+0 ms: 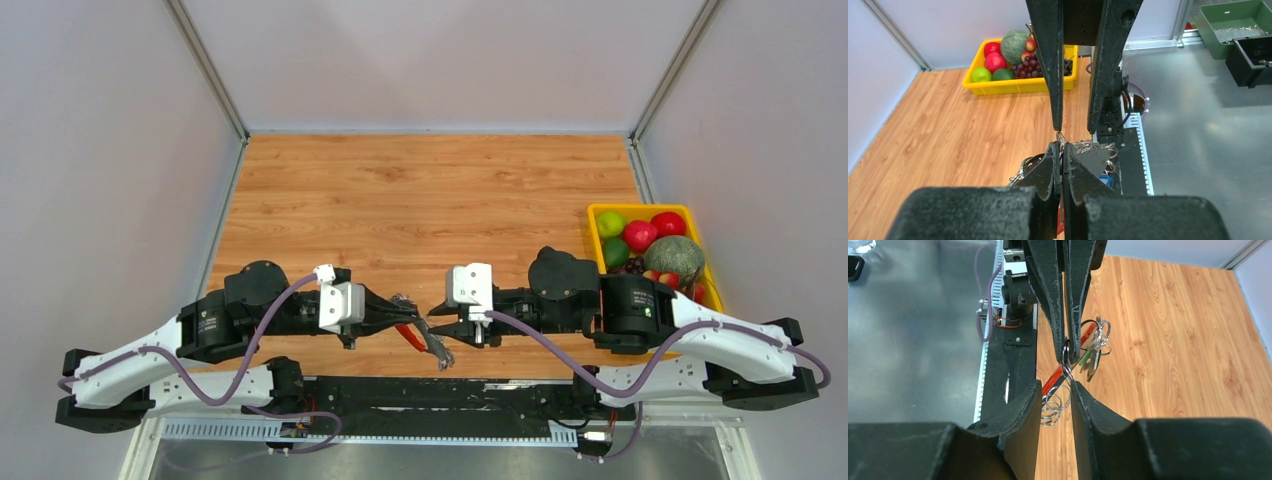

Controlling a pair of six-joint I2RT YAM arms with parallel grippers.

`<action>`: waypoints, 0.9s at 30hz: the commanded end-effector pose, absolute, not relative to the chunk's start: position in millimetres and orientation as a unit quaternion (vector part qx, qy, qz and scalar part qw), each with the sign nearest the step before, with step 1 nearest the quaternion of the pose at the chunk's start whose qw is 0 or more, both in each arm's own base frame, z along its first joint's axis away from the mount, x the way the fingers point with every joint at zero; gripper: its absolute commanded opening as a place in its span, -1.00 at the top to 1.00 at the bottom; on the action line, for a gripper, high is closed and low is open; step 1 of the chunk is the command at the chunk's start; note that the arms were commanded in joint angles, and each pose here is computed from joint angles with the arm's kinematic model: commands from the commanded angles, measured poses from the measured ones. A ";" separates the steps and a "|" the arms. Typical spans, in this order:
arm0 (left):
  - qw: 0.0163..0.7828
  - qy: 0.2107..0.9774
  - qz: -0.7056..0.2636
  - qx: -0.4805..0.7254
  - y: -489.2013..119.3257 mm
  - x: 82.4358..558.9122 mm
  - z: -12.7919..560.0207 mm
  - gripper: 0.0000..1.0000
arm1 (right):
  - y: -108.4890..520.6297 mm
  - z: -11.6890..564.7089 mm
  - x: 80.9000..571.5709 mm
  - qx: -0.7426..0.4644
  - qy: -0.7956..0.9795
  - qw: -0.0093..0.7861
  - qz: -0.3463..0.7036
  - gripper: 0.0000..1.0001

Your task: Put the keys on the keyring

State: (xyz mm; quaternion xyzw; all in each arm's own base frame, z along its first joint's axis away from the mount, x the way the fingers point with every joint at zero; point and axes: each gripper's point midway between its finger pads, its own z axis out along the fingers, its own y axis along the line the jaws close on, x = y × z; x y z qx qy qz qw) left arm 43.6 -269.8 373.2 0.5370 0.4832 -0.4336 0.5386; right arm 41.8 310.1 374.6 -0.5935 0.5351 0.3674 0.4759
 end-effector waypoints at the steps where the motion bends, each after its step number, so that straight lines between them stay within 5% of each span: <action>1: 0.554 0.458 -0.453 0.528 -266.5 37.5 399.3 1.00 | 309.5 381.5 38.6 -0.605 0.527 0.471 0.366 0.35; 27: 0.534 0.448 -0.459 0.550 -266.4 28.2 392.8 1.00 | 322.2 378.4 40.1 -0.640 0.510 0.461 0.342 0.27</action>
